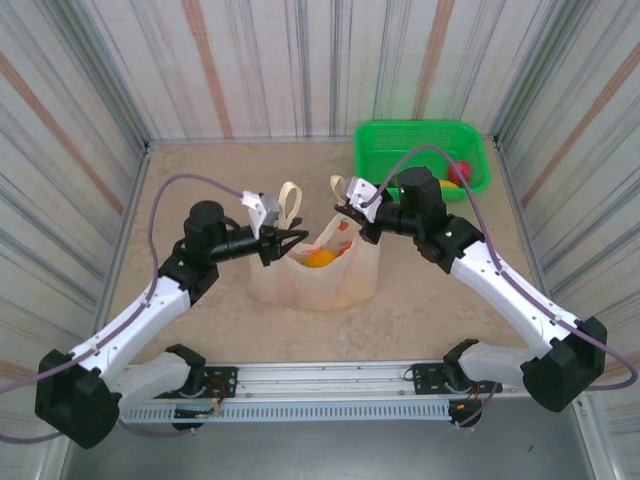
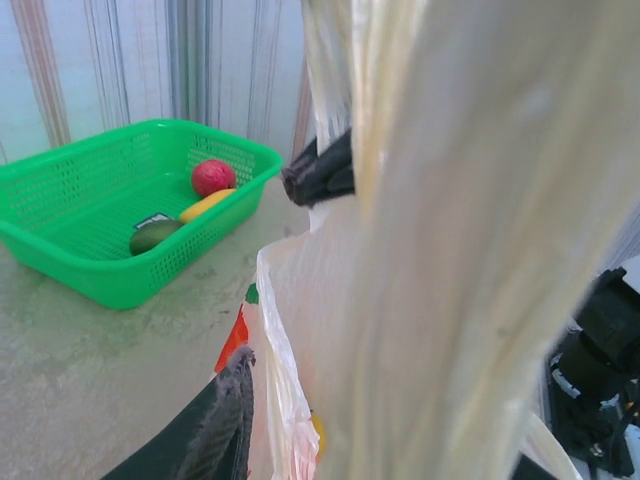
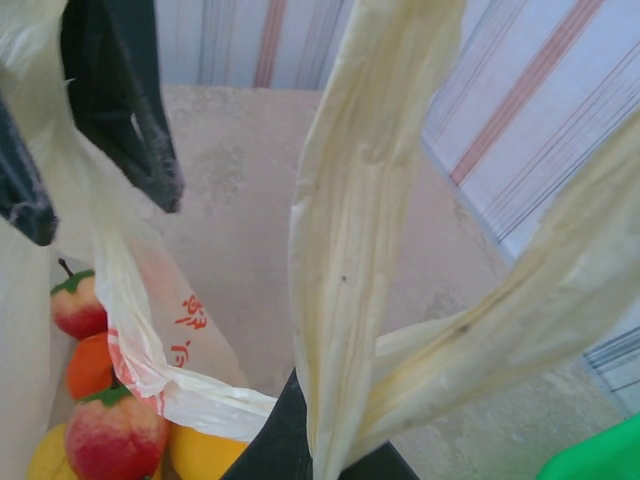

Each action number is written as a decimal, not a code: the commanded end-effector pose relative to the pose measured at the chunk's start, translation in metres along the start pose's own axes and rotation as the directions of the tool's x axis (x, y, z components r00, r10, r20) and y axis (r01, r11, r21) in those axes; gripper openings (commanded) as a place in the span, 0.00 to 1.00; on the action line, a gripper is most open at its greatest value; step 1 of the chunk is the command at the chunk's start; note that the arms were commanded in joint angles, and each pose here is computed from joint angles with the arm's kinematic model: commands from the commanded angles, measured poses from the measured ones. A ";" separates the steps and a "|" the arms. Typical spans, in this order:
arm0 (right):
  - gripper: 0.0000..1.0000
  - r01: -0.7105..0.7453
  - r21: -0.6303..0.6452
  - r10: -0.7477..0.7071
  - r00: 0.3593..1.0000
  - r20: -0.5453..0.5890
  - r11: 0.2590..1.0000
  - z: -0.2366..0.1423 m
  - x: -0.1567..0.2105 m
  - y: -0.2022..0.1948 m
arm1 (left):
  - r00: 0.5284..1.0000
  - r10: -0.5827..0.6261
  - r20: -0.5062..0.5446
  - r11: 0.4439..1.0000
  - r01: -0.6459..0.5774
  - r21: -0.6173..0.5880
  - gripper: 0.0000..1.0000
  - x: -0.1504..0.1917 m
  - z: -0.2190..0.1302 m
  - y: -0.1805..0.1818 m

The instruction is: Place the fake fruits into the plastic bag and tie a complex knot

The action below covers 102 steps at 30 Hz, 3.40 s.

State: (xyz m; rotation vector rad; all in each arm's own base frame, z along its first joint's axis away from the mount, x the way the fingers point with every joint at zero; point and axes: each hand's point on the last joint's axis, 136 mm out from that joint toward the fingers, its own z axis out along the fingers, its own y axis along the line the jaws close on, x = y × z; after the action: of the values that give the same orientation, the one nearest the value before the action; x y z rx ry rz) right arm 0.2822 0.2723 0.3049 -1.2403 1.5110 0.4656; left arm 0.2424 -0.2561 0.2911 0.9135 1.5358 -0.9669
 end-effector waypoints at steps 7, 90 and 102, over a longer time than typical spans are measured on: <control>0.00 -0.022 -0.001 0.022 0.997 0.072 1.000 -0.012 -0.012 -0.001 | 0.974 0.160 0.160 0.982 -0.141 -0.125 0.50 -0.031 -0.030 0.001; 0.00 0.410 -0.123 -0.428 0.871 -0.239 0.904 0.073 -0.002 0.064 | 0.970 -0.168 -0.176 0.984 0.177 0.033 0.40 0.005 -0.002 0.005; 0.00 0.384 -0.121 -0.401 0.898 -0.182 0.915 0.073 -0.013 0.072 | 0.973 -0.175 -0.150 0.983 0.181 0.025 0.29 0.004 -0.001 0.009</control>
State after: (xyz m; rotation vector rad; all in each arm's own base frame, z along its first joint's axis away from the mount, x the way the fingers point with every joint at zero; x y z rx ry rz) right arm 0.2625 0.3509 0.2570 -1.6694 1.4241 0.0661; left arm 0.2487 -0.2506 0.2827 0.9114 1.7810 -1.0716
